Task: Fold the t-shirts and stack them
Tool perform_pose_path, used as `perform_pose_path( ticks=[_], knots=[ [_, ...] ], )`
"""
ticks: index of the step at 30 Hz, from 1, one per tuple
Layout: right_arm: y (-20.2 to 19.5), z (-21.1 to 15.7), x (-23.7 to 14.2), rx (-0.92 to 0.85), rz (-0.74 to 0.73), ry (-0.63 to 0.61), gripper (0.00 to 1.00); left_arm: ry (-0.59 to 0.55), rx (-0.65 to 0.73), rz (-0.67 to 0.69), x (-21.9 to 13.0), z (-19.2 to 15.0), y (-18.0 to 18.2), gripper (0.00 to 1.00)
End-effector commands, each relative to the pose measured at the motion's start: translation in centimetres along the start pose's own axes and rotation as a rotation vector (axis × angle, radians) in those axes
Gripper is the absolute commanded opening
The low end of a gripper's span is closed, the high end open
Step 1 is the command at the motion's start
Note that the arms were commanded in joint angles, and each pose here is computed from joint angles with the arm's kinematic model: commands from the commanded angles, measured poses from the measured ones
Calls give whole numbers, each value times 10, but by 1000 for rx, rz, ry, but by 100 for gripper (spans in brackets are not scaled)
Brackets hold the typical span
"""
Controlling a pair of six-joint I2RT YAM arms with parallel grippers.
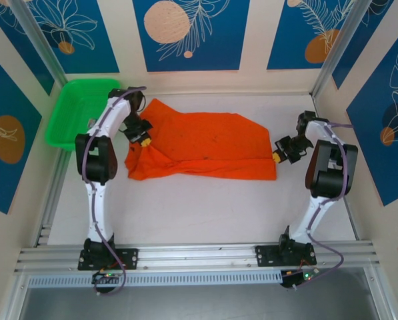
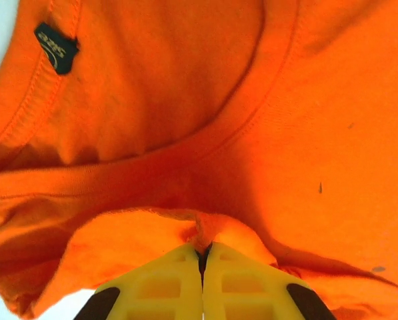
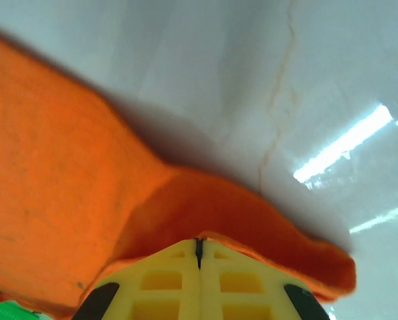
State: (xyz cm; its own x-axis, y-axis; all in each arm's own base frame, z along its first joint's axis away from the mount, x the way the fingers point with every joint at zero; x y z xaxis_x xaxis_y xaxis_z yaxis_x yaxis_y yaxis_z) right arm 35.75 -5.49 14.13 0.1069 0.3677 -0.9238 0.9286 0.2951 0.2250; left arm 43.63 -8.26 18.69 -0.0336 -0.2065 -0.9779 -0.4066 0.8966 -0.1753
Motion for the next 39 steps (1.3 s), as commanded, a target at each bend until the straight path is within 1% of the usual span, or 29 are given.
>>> perform_pose_path(
  ticks=[1, 2, 3, 4, 5, 6, 8, 9, 12, 13, 15, 17, 18, 20, 24, 28, 30, 32, 37, 39],
  knots=[
    [10, 6, 0, 49, 2, 41, 13, -53, -77, -2, -20, 13, 12, 8],
    [13, 8, -1, 52, 9, 43, 25, -75, -90, -14, -26, 16, 14, 10],
    [16, 9, -3, 51, 10, 42, 35, -98, -106, -26, -32, 20, 17, 24],
    [19, 10, -5, 48, 14, 39, 41, -125, -112, -42, -40, 23, 19, 28],
    [22, 9, -9, 37, 23, 31, 43, -152, -111, -51, -48, 24, 19, 28],
    [22, 8, -12, 32, 27, 22, 44, -179, -106, -55, -56, 23, 19, 35],
    [22, 1, -18, 6, 43, 3, 48, -203, -91, -52, -67, 15, 21, 59],
    [21, -5, -21, -14, 53, -6, 50, -200, -90, -45, -70, 8, 24, 64],
    [10, -26, -22, -81, 93, -13, 52, -181, -86, -60, -65, -21, 40, 65],
    [5, -35, -22, -107, 116, -9, 52, -161, -91, -76, -58, -34, 47, 65],
    [-6, -51, -16, -149, 143, 17, 52, -119, -97, -150, -44, -54, 60, 65],
    [-16, -63, -11, -181, 141, 31, 52, -71, -121, -216, -28, -72, 74, 65],
    [-21, -67, -7, -189, 128, 36, 51, -48, -129, -255, -19, -79, 80, 65],
    [-30, -70, -1, -185, 99, 47, 50, -13, -157, -271, -6, -91, 93, 66],
    [-44, -74, 7, -169, 79, 61, 48, -9, -201, -267, 5, -110, 117, 70],
    [-48, -76, 16, -177, 70, 68, 47, -19, -255, -296, 23, -116, 124, 68],
    [-47, -75, 20, -172, 66, 71, 47, -41, -273, -309, 30, -110, 124, 66],
    [-47, -73, 22, -167, 60, 70, 46, -72, -259, -322, 33, -102, 121, 64],
    [-46, -70, 27, -168, 57, 67, 46, -106, -222, -300, 40, -88, 120, 55],
    [-46, -69, 30, -164, 55, 65, 45, -110, -221, -299, 47, -84, 120, 47]
  ],
)
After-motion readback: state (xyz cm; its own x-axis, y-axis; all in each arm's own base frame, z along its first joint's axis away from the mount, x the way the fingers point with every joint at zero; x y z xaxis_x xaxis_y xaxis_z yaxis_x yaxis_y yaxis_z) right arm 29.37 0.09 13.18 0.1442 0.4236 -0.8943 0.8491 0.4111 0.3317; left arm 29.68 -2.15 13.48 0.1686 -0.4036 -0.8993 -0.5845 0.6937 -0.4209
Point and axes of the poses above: each hand's point on the last joint's axis, 136 mm out from that joint toward the fingers, its own x axis out along the fingers, its own y axis along the line the jaws close on, z = x × y, the point moved 10 cm from there along -x, back along the fingers, and after that the axes turned 10 degrees about x, right-handed, at the moved point
